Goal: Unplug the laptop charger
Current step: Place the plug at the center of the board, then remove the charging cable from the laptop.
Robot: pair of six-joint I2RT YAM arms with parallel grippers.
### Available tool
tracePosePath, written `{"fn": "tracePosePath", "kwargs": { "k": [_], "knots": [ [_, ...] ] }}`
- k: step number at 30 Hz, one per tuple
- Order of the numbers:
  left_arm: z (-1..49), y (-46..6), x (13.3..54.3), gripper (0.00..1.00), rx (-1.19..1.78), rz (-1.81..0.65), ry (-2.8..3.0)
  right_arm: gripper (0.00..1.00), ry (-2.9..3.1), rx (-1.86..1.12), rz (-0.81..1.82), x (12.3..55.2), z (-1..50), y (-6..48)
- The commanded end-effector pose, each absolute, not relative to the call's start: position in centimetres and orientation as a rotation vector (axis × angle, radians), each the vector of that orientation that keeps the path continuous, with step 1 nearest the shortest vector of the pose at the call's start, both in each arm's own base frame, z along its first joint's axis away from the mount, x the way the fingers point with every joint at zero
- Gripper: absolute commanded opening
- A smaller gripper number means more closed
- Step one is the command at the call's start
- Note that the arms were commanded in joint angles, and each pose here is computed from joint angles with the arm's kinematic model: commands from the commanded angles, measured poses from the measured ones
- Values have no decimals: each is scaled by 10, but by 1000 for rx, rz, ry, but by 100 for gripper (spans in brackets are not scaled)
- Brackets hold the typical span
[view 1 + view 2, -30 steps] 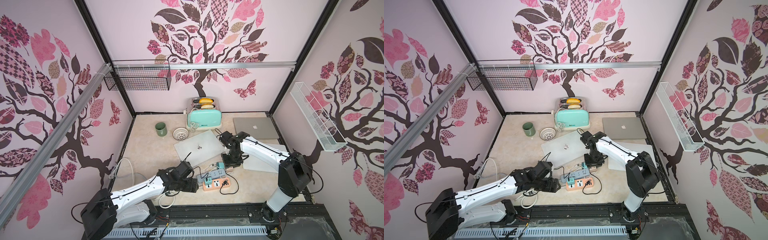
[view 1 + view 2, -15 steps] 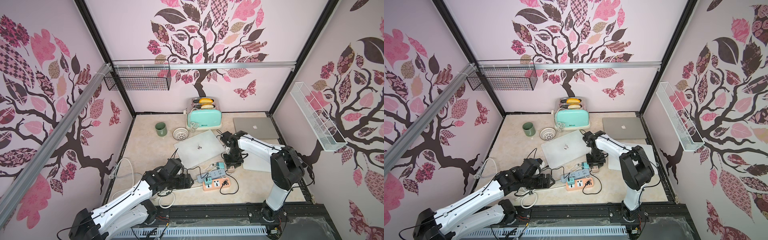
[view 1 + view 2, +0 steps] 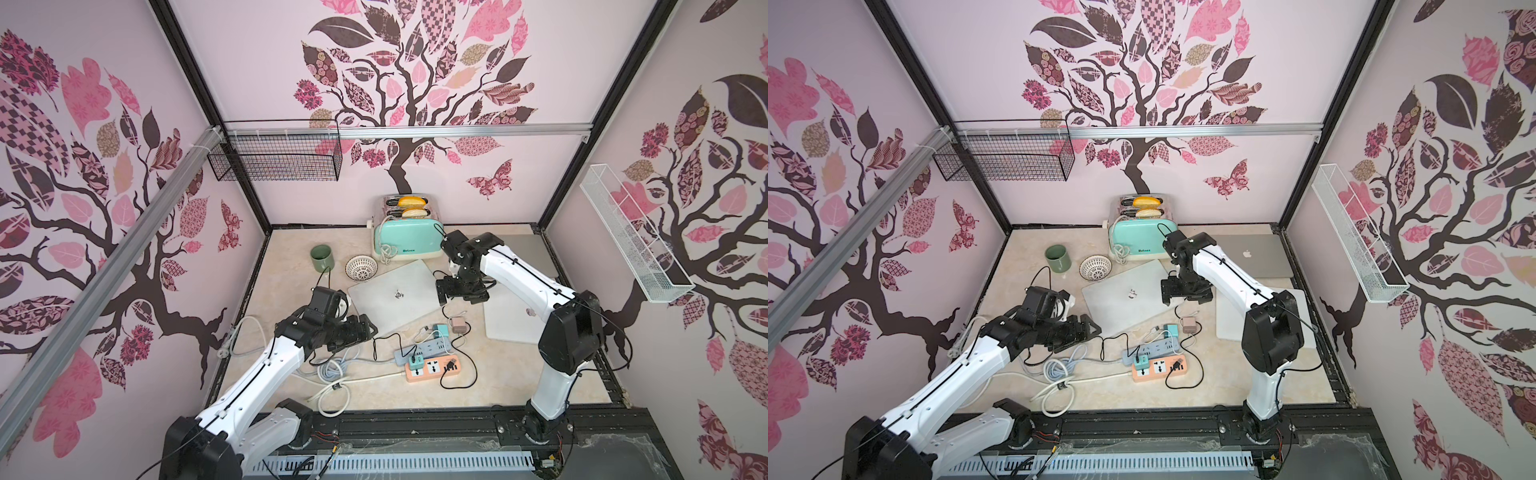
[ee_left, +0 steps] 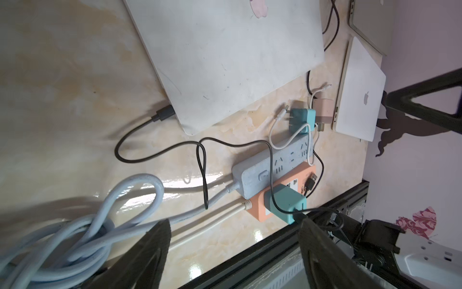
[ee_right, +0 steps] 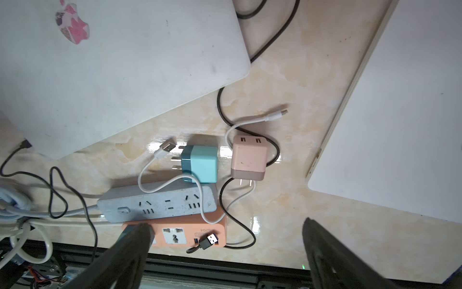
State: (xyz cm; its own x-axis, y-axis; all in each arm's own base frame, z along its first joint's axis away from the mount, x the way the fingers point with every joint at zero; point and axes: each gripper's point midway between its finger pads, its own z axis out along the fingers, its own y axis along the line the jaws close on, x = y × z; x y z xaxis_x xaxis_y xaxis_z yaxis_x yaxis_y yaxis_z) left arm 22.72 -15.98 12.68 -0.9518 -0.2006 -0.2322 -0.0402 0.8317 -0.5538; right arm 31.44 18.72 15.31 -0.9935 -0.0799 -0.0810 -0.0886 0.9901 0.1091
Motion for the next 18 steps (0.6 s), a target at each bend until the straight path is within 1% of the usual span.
{"fn": "tracePosePath", "kwargs": {
  "k": [1, 5, 7, 12, 15, 18],
  "knots": [
    [132, -151, 247, 82, -165, -754, 2696, 100, 3000, -204, 391, 322, 171, 220],
    [112, -137, 266, 79, -251, -727, 2716, 99, 2879, -313, 766, 324, 185, 276],
    [99, -133, 271, 77, -267, -724, 2747, 100, 2863, -344, 866, 321, 180, 295],
    [61, -129, 265, 75, -264, -659, 2876, 100, 2909, -430, 883, 314, 145, 327],
    [51, -131, 262, 71, -270, -681, 2892, 100, 2893, -447, 960, 310, 131, 346],
    [42, -127, 254, 67, -270, -651, 2936, 99, 2883, -461, 985, 306, 118, 361]
  ]
}}
